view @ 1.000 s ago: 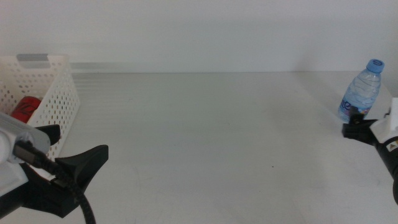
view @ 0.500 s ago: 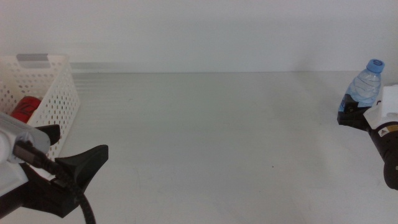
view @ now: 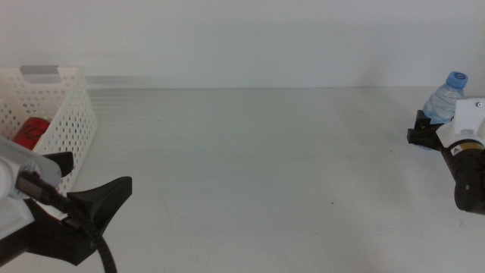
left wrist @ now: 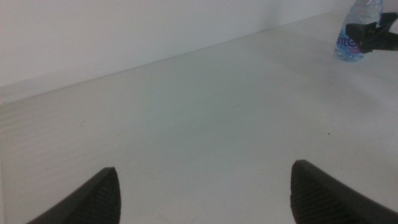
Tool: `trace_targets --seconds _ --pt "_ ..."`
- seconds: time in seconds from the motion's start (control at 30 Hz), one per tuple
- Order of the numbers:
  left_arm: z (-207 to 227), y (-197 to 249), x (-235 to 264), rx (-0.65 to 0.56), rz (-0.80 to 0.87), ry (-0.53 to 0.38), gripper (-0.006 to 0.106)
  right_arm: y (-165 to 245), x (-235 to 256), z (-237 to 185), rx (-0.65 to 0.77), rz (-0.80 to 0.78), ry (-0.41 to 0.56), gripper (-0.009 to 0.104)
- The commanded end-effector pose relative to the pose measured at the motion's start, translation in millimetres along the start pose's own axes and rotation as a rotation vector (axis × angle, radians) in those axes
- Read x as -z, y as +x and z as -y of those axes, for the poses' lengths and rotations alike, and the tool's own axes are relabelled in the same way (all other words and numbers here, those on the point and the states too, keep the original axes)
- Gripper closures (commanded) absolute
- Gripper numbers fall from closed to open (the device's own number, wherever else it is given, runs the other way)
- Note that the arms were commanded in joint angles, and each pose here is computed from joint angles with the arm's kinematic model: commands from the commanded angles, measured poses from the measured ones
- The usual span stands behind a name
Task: Use arms to grab the bottles and put them into the dustbin to the left of the table.
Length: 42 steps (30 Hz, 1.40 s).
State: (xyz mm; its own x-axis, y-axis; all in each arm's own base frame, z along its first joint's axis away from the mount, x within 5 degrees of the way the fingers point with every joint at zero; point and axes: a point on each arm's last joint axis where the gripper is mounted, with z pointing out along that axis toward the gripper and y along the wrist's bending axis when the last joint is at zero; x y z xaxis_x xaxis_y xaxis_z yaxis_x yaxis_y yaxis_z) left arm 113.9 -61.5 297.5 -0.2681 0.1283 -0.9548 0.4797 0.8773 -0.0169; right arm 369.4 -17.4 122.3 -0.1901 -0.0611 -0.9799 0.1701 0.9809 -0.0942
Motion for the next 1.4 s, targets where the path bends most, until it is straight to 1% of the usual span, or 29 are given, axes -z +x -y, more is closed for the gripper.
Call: trace_targets --seconds 0.0,0.2,0.37,0.43,0.5,0.53,0.6,0.7,0.77,0.8,0.9,1.1,1.2,1.37 --pt "-0.1 -16.6 3.3 0.016 0.104 -0.003 0.010 -26.5 -8.6 5.2 -0.002 0.133 0.018 0.000" --pt "-0.1 -16.6 3.3 0.016 0.104 -0.003 0.010 -27.7 -30.8 5.9 -0.010 0.163 0.033 0.000" --pt "-0.1 -16.6 3.3 0.016 0.104 -0.003 0.010 -24.1 -44.2 8.1 -0.011 0.152 0.037 0.000" --pt "-0.1 -16.6 3.3 0.016 0.104 -0.003 0.010 -23.9 -46.3 9.9 -0.012 0.156 0.043 0.002" --pt "-0.1 -16.6 3.3 0.016 0.104 -0.003 0.010 -24.7 -46.9 11.0 -0.018 0.157 0.051 0.007" --pt "-0.1 -16.6 3.3 0.016 0.104 -0.003 0.010 -24.7 -46.9 11.1 -0.018 0.157 0.052 0.012" --pt "-0.1 -16.6 3.3 0.016 0.104 -0.003 0.010 -24.7 -46.9 11.1 -0.018 0.157 0.052 0.025" --pt "-0.1 -16.6 3.3 0.016 0.104 -0.003 0.010 -24.7 -45.7 9.4 -0.007 0.155 0.036 0.059" --pt "-0.1 -16.6 3.3 0.016 0.104 -0.003 0.010 -26.2 -41.4 5.3 0.023 0.159 -0.008 0.088" --pt "-0.1 -16.6 3.3 0.016 0.104 -0.003 0.010 -28.7 -38.8 3.5 0.034 0.167 -0.028 0.095" --pt "-0.1 -16.6 3.3 0.016 0.104 -0.003 0.010 -38.6 -27.5 -2.5 0.046 0.190 -0.103 0.095" --pt "-0.1 -16.6 3.3 0.016 0.104 -0.003 0.010 -59.4 -3.4 -15.1 -0.007 0.202 -0.218 0.095" --pt "-0.1 -16.6 3.3 0.016 0.104 -0.003 0.010 -73.6 6.8 -27.4 0.005 0.207 -0.294 0.095" --pt "-0.1 -16.6 3.3 0.016 0.104 -0.003 0.010 -92.2 24.9 -60.5 0.023 0.234 -0.436 0.095"
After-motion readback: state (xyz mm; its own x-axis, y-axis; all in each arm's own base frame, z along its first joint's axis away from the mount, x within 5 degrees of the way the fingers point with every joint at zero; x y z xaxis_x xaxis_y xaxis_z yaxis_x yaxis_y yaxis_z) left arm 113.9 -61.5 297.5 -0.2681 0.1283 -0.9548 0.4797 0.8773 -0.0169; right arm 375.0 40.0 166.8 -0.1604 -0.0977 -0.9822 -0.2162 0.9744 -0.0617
